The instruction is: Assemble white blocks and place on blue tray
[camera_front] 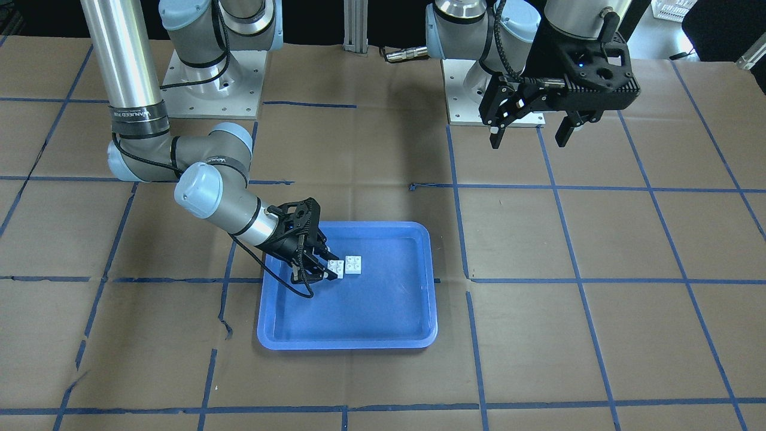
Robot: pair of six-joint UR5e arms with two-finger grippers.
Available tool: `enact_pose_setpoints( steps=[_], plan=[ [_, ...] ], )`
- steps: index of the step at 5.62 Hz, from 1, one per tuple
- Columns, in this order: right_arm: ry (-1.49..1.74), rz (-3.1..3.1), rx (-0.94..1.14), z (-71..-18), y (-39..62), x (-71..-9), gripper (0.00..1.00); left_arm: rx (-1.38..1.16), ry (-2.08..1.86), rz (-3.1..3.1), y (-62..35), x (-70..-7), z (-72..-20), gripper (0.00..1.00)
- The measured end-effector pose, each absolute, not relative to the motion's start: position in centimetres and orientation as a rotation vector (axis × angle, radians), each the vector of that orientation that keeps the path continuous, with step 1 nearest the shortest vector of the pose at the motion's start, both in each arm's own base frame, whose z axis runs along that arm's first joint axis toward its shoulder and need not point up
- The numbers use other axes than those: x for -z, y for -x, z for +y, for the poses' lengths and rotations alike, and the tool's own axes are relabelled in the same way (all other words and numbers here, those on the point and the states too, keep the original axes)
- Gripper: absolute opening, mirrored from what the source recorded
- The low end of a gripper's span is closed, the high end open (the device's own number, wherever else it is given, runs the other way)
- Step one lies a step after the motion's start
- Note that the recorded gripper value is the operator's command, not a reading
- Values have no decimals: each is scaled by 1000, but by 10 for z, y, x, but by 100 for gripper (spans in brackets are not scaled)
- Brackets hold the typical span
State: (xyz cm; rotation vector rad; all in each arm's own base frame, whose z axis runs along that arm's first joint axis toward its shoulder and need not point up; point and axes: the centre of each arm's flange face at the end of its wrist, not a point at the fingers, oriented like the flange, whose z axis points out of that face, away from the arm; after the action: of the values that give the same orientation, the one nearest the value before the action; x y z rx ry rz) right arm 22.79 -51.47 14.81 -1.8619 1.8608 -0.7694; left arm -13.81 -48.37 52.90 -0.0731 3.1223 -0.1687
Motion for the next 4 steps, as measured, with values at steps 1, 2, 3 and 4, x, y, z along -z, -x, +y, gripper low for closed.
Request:
enact_pose_setpoints(
  steps=[1,2,3,4],
  plan=[
    [1857,1863,765,-510,-228,-149,33,167,74,3122,138,-528,-484,99],
    [1856,1864,763,-507,-227,-150,34,167,75,3121,138,-528,-484,99],
    [1855,1863,759,-506,-227,-149,34,170,74,3121,138,-529,-484,99],
    [1856,1861,760,-506,-227,-148,33,170,73,3122,138,-529,-484,99]
  ],
)
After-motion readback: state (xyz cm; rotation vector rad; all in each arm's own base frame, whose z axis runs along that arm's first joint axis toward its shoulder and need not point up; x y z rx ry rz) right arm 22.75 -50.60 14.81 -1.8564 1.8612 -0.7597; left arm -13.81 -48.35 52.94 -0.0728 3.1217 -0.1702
